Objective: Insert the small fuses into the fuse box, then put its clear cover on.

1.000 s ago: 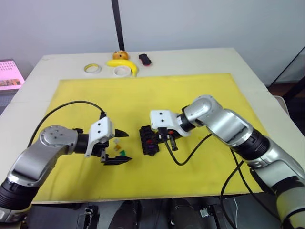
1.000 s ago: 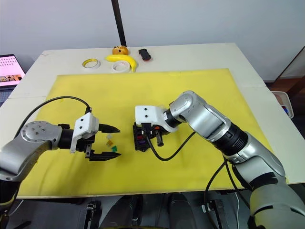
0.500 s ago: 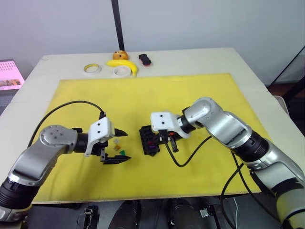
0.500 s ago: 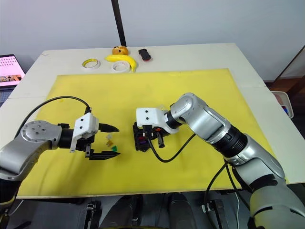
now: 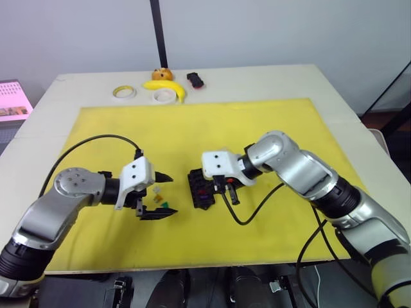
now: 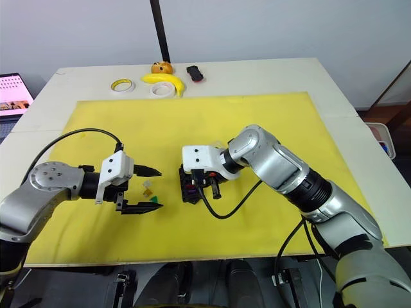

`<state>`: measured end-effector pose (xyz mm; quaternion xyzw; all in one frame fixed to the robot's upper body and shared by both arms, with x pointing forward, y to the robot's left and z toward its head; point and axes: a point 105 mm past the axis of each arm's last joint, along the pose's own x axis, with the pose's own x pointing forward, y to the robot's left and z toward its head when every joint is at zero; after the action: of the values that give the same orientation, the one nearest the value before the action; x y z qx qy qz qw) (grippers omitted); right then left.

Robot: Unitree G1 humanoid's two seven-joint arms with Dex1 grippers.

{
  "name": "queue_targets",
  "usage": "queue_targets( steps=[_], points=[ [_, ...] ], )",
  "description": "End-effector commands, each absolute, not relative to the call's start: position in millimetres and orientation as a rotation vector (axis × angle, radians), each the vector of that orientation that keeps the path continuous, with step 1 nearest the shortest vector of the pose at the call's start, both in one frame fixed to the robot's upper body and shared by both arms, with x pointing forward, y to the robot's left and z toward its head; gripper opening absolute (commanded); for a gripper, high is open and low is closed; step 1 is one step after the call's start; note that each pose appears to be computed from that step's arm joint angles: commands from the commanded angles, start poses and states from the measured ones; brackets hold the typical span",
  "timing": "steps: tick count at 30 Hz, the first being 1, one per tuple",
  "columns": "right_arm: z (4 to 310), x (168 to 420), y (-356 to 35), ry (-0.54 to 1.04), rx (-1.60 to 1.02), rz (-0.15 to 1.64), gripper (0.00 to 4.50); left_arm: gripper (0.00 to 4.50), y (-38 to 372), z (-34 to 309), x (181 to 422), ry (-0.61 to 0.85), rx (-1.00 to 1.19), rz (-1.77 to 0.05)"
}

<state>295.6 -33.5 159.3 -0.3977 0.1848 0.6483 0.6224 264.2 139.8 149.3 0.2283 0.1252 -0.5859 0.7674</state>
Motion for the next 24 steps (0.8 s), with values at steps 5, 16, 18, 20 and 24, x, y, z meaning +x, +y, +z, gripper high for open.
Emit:
queue_targets(
  steps=[5, 16, 18, 20, 24],
  points=[
    [165, 295, -30, 0.381, -0.95, 1.494, 0.0, 4.48, 134, 154, 263, 0.241, 0.525, -1.287],
    [178, 296, -26, 0.341, -0.955, 1.487, 0.0, 4.48, 132, 153, 264, 0.236, 0.529, -1.29],
    [179, 296, -26, 0.341, -0.956, 1.487, 0.0, 4.48, 131, 155, 265, 0.231, 0.526, -1.289],
    [179, 296, -27, 0.342, -0.959, 1.489, 0.0, 4.48, 131, 155, 265, 0.23, 0.528, -1.288],
    [181, 294, -26, 0.338, -0.96, 1.496, 0.0, 4.48, 132, 154, 265, 0.233, 0.528, -1.288]
  ],
)
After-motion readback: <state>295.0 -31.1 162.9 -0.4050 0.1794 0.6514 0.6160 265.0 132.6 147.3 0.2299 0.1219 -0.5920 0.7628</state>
